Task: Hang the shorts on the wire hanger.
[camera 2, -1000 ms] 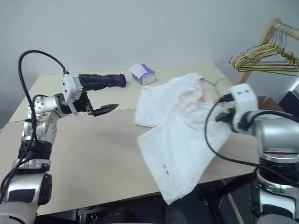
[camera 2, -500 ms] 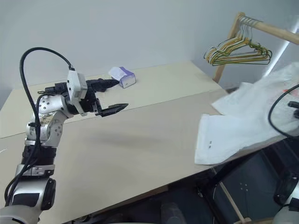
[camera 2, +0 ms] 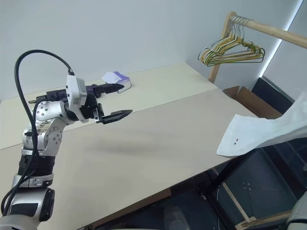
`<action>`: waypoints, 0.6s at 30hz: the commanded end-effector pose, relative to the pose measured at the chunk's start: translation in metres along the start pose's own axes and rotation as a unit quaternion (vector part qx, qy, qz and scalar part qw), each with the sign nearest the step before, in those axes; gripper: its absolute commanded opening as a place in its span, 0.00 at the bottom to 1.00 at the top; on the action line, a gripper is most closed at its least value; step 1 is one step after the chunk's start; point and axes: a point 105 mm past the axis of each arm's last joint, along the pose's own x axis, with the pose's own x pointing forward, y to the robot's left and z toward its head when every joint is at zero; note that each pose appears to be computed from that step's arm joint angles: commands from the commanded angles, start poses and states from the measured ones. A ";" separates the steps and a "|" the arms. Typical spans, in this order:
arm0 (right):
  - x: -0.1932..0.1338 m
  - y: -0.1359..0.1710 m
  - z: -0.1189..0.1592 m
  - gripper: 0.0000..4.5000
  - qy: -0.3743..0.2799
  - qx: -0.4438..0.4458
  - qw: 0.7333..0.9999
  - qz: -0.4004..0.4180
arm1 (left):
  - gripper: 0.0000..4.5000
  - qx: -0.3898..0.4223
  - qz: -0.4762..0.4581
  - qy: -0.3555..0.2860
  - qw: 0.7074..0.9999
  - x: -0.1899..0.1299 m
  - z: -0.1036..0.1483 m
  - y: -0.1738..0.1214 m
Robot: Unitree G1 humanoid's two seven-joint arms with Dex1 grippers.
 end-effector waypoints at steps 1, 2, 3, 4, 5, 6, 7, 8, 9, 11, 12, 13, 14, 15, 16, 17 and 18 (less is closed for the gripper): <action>-0.003 -0.002 0.016 0.00 -0.039 0.006 0.999 0.003 | 1.00 0.012 -0.003 -0.047 0.999 -0.007 0.022 -0.002; -0.002 -0.002 0.015 0.00 -0.037 0.011 0.999 0.006 | 1.00 0.012 -0.005 -0.051 0.999 -0.008 0.023 -0.004; 0.000 -0.003 0.014 0.00 -0.036 0.014 0.999 0.002 | 1.00 0.012 -0.006 -0.052 0.999 -0.008 0.023 -0.005; 0.001 -0.005 0.014 0.00 -0.036 0.012 0.999 -0.002 | 1.00 0.013 -0.005 -0.052 0.999 -0.008 0.023 -0.005; 0.001 -0.004 0.013 0.00 -0.034 0.015 0.999 0.002 | 1.00 0.014 -0.004 -0.049 0.999 -0.008 0.022 -0.005; 0.002 -0.004 0.012 0.00 -0.033 0.016 0.999 0.003 | 1.00 0.015 -0.004 -0.045 0.999 -0.008 0.020 -0.006; 0.003 -0.004 0.012 0.00 -0.034 0.015 0.999 0.004 | 1.00 0.017 -0.004 -0.043 0.999 -0.007 0.018 -0.006; 0.004 -0.005 0.012 0.00 -0.033 0.012 0.999 0.000 | 1.00 0.017 -0.004 -0.041 0.999 -0.007 0.018 -0.007; 0.004 -0.005 0.012 0.00 -0.035 0.009 0.999 -0.001 | 1.00 0.017 -0.005 -0.041 0.999 -0.007 0.017 -0.007; 0.003 -0.006 0.014 0.00 -0.039 0.006 0.999 -0.003 | 1.00 0.018 -0.007 -0.042 0.999 -0.006 0.018 -0.007; 0.003 -0.007 0.015 0.00 -0.040 0.004 0.999 -0.007 | 1.00 0.019 -0.007 -0.043 0.999 -0.006 0.018 -0.007; 0.003 -0.007 0.015 0.00 -0.041 0.006 0.999 -0.005 | 1.00 0.019 -0.007 -0.043 0.999 -0.006 0.018 -0.007; 0.002 -0.007 0.016 0.00 -0.043 0.007 0.999 -0.005 | 1.00 0.019 -0.006 -0.043 0.999 -0.006 0.017 -0.007; 0.002 -0.007 0.017 0.00 -0.045 0.003 0.999 -0.008 | 1.00 0.020 -0.006 -0.043 0.999 -0.006 0.018 -0.007; 0.002 -0.008 0.018 0.00 -0.049 0.003 0.999 -0.008 | 1.00 0.020 -0.006 -0.044 0.999 -0.006 0.017 -0.006; 0.001 -0.009 0.020 0.00 -0.052 0.005 0.999 -0.009 | 1.00 0.021 -0.006 -0.043 0.999 -0.006 0.017 -0.006; 0.000 -0.011 0.021 0.00 -0.055 0.005 0.998 -0.012 | 1.00 0.021 -0.006 -0.042 0.999 -0.006 0.017 -0.006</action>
